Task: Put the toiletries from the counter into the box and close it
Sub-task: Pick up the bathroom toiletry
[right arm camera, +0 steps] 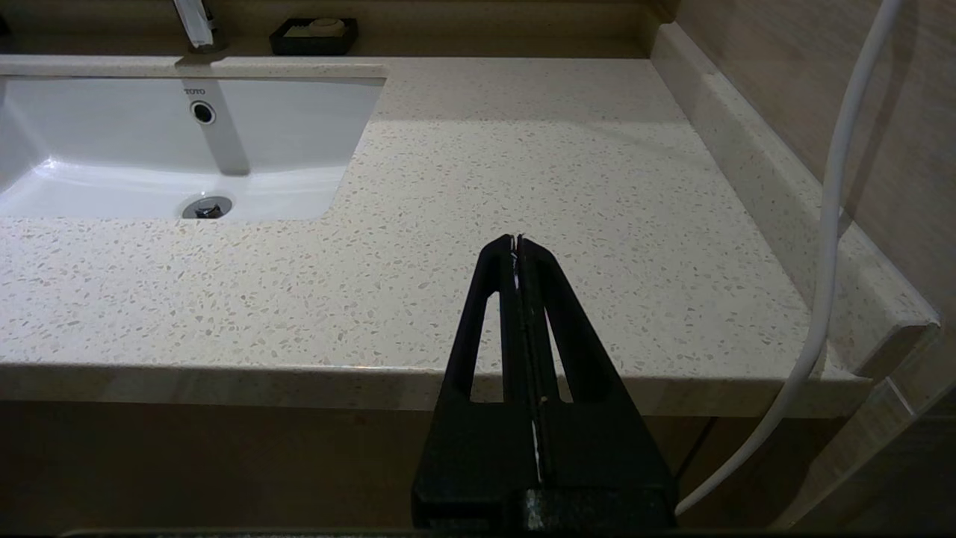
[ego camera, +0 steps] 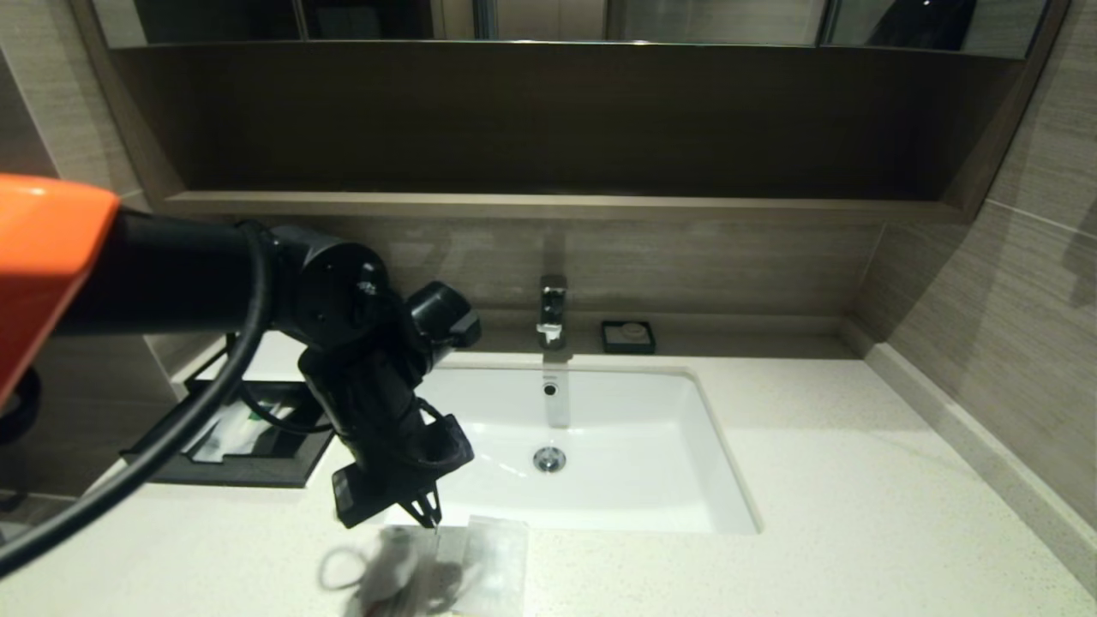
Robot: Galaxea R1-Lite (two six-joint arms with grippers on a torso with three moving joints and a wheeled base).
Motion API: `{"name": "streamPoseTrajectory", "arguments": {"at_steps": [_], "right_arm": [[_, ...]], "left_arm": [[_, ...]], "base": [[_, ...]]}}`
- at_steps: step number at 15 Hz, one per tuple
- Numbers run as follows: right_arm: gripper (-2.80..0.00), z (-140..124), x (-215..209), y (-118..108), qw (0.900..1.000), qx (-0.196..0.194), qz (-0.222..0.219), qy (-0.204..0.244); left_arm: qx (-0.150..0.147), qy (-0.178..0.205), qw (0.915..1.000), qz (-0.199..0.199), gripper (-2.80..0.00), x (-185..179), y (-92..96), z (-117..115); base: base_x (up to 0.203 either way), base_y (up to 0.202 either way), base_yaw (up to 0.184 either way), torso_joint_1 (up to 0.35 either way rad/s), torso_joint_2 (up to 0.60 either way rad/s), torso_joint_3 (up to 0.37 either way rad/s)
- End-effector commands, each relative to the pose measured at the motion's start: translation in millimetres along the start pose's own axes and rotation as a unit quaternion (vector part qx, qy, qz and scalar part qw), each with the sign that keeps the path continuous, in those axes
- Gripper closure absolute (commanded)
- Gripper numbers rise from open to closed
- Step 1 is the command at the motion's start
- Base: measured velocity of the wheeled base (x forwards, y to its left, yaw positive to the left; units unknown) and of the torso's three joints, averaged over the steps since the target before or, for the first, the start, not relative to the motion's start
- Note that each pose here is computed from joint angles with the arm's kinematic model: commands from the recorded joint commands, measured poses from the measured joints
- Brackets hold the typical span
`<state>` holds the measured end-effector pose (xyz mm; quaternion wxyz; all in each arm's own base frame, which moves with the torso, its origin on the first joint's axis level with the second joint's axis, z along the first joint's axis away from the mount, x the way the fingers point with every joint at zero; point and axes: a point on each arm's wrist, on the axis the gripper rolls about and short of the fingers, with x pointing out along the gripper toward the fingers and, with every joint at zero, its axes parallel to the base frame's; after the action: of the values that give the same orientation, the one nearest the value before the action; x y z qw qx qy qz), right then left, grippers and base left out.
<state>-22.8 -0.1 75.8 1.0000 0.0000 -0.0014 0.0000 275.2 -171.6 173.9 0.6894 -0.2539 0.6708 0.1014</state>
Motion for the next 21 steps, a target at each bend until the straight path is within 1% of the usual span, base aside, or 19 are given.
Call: {"name": "streamPoseTrajectory", "arguments": {"at_steps": [1,3,5,7,8,11,13,19,21], "right_arm": [[0.0,-0.4,0.0,0.0,1.0,-0.001,0.0,0.0],[0.0,-0.4,0.0,0.0,1.0,0.0,0.001,0.0],[0.0,-0.4,0.1,0.0,1.0,-0.001,0.0,0.001],[0.0,-0.4,0.1,0.0,1.0,-0.001,0.0,0.001],[0.0,-0.4,0.0,0.0,1.0,0.0,0.0,0.0],[0.0,-0.4,0.1,0.0,1.0,0.0,0.0,0.0],[0.0,-0.4,0.1,0.0,1.0,-0.001,0.0,0.001],[0.0,-0.4,0.0,0.0,1.0,-0.001,0.0,0.0],[0.0,-0.4,0.0,0.0,1.0,0.0,0.0,0.0]], "left_arm": [[-0.024,0.0,0.9997,-0.001,0.0,-3.1,3.3,1.2],[-0.038,0.004,0.9992,0.005,0.0,-0.6,6.5,1.5],[-0.046,0.01,0.9988,0.017,0.0,5.2,11.1,2.6],[-0.05,0.011,0.9985,0.02,0.0,9.0,14.2,3.8],[-0.051,0.011,0.9984,0.02,0.0,9.7,14.4,4.4],[-0.067,0.009,0.9976,0.014,0.0,10.1,14.9,7.4],[-0.075,0.016,0.997,0.007,0.0,11.2,14.9,9.5],[-0.076,0.017,0.997,0.003,0.0,13.3,13.2,10.7],[-0.082,0.016,0.9965,0.001,0.0,14.1,12.3,11.3]], "base": [[0.0,0.0,0.0,0.0,0.0,0.0],[0.0,0.0,0.0,0.0,0.0,0.0],[0.0,0.0,0.0,0.0,0.0,0.0],[0.0,0.0,0.0,0.0,0.0,0.0],[0.0,0.0,0.0,0.0,0.0,0.0],[0.0,0.0,0.0,0.0,0.0,0.0],[0.0,0.0,0.0,0.0,0.0,0.0],[0.0,0.0,0.0,0.0,0.0,0.0],[0.0,0.0,0.0,0.0,0.0,0.0]]}}
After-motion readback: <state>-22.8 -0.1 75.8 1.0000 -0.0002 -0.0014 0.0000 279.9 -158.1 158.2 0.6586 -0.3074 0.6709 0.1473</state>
